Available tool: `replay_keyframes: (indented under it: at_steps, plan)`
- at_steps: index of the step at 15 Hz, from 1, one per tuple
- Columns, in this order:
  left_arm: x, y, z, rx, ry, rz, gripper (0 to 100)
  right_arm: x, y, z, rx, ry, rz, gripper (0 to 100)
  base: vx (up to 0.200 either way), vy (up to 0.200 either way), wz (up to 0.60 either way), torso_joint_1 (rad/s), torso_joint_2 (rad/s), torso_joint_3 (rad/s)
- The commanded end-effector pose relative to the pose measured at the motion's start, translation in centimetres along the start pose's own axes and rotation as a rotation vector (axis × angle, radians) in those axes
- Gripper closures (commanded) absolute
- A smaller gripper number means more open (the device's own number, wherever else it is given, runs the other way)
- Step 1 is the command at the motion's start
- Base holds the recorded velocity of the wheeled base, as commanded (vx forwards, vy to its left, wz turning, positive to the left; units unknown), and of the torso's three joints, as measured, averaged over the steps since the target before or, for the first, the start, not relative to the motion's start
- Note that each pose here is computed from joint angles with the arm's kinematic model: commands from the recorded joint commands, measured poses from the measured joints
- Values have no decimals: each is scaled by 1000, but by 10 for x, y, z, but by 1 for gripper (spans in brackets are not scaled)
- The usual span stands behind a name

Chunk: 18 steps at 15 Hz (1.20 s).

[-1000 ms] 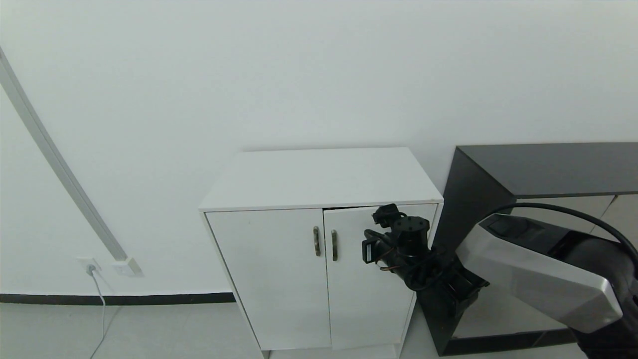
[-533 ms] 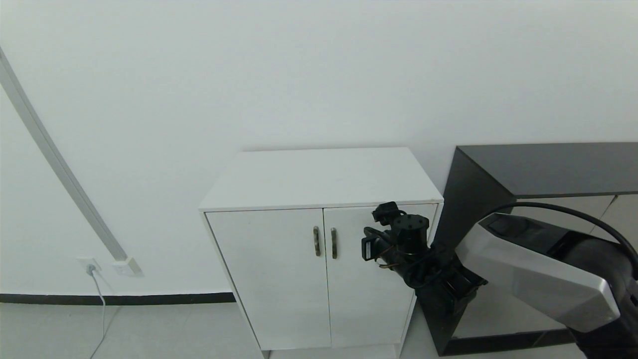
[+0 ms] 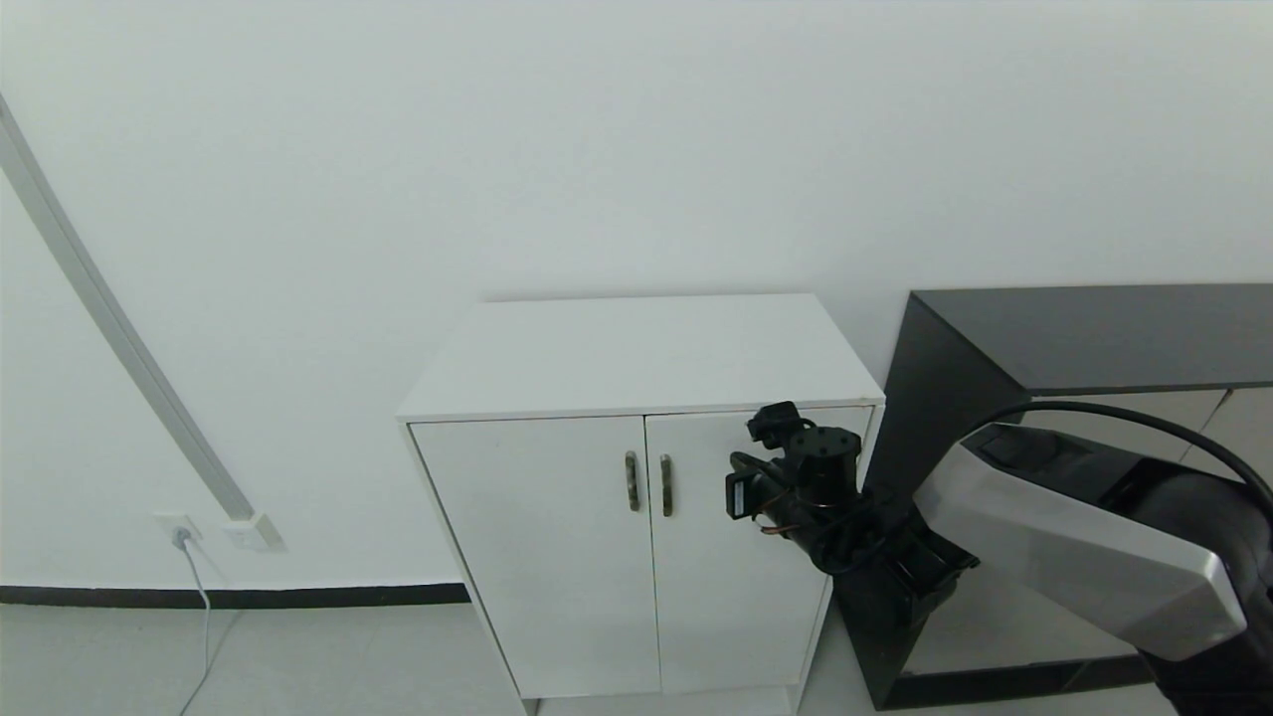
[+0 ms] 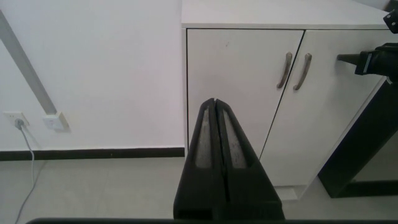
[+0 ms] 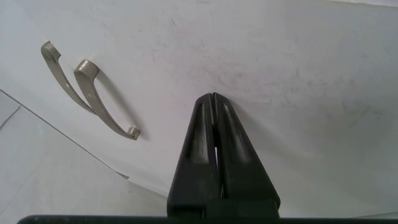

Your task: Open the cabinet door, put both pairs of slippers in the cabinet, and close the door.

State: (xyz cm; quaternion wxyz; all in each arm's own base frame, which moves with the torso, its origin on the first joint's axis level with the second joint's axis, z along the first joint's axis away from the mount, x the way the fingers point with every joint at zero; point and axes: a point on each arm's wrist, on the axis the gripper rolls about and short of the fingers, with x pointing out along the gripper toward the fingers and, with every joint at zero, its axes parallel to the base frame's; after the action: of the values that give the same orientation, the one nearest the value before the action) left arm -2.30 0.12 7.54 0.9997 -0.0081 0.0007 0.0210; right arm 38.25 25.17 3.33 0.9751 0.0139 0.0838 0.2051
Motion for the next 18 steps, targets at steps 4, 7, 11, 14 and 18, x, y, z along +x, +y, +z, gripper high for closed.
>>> replay_keyframes:
  at_steps: [4,7,11,14,18]
  plan:
    - [0,0,0,-1,1,0,100,2,0,-3,-6,3,0,100,0,0,0,0,0,0]
    - [0,0,0,-1,1,0,100,3,0,-1,-6,-4,-3,100,0,0,0,0,0,0]
    - [0,0,0,-1,1,0,100,1,0,2,-7,-7,-2,100,0,0,0,0,0,0]
    - [0,0,0,1,1,0,100,-23,2,8,-10,19,11,100,0,0,0,0,0,0]
    - [0,0,0,1,1,0,100,-61,9,22,-13,12,40,100,0,0,0,0,0,0]
